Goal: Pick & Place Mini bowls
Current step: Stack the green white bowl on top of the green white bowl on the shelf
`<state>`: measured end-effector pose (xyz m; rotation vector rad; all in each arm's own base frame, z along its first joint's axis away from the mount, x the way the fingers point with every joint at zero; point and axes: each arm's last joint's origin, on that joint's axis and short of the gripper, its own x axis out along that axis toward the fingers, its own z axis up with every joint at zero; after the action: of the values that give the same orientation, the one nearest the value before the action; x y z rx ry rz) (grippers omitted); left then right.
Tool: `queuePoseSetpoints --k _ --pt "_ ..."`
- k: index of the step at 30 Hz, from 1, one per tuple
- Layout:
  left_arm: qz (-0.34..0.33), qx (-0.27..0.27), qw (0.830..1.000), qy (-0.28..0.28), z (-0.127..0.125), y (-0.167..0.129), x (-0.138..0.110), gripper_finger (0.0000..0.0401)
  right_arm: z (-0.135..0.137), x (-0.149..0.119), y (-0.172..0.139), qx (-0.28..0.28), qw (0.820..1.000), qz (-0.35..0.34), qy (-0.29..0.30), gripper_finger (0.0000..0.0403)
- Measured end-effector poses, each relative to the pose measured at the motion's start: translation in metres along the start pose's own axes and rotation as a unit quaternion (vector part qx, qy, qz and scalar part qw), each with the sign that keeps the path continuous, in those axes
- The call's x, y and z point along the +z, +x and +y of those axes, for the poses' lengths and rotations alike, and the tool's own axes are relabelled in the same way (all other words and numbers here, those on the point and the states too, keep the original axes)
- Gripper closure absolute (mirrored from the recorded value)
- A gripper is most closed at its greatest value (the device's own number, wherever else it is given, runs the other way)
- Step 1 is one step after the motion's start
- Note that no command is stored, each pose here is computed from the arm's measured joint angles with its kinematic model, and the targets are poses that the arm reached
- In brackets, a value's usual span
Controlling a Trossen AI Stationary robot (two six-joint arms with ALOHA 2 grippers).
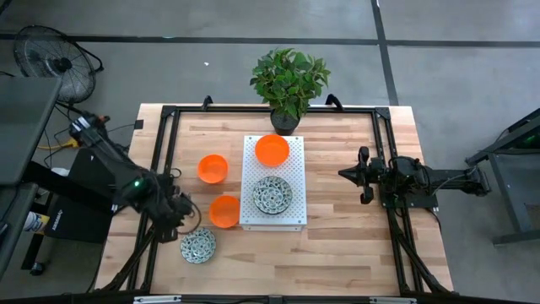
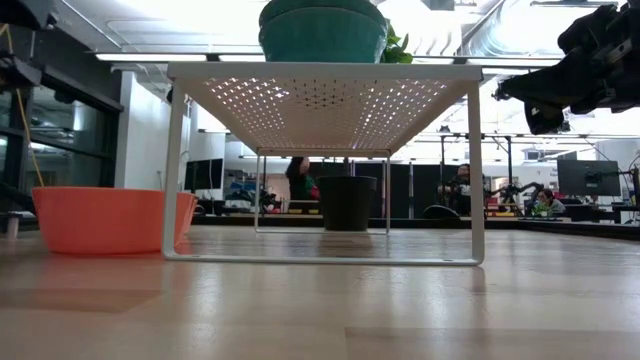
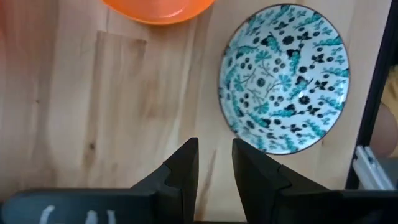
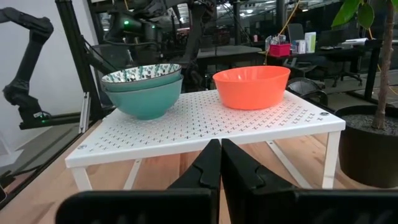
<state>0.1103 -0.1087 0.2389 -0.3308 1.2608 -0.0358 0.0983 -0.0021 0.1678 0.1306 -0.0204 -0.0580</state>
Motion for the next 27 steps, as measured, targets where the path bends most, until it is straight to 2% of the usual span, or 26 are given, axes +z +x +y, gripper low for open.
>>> queuePoseSetpoints --k 12,16,27 --pt "0.011 0.03 0.997 -0.075 -0.02 0.014 -0.019 0.0307 0.0 0.0 0.0 0.0 1.0 0.0 0.0 0.0403" --pt "0.012 0.041 0.996 -0.082 -0.022 0.018 -0.019 0.0307 0.0 0.0 0.0 0.0 1.0 0.0 0.0 0.0403" --pt "0.009 0.056 0.987 -0.152 -0.025 0.026 -0.018 0.0307 0.0 0.0 0.0 0.0 1.0 0.0 0.0 0.0403"
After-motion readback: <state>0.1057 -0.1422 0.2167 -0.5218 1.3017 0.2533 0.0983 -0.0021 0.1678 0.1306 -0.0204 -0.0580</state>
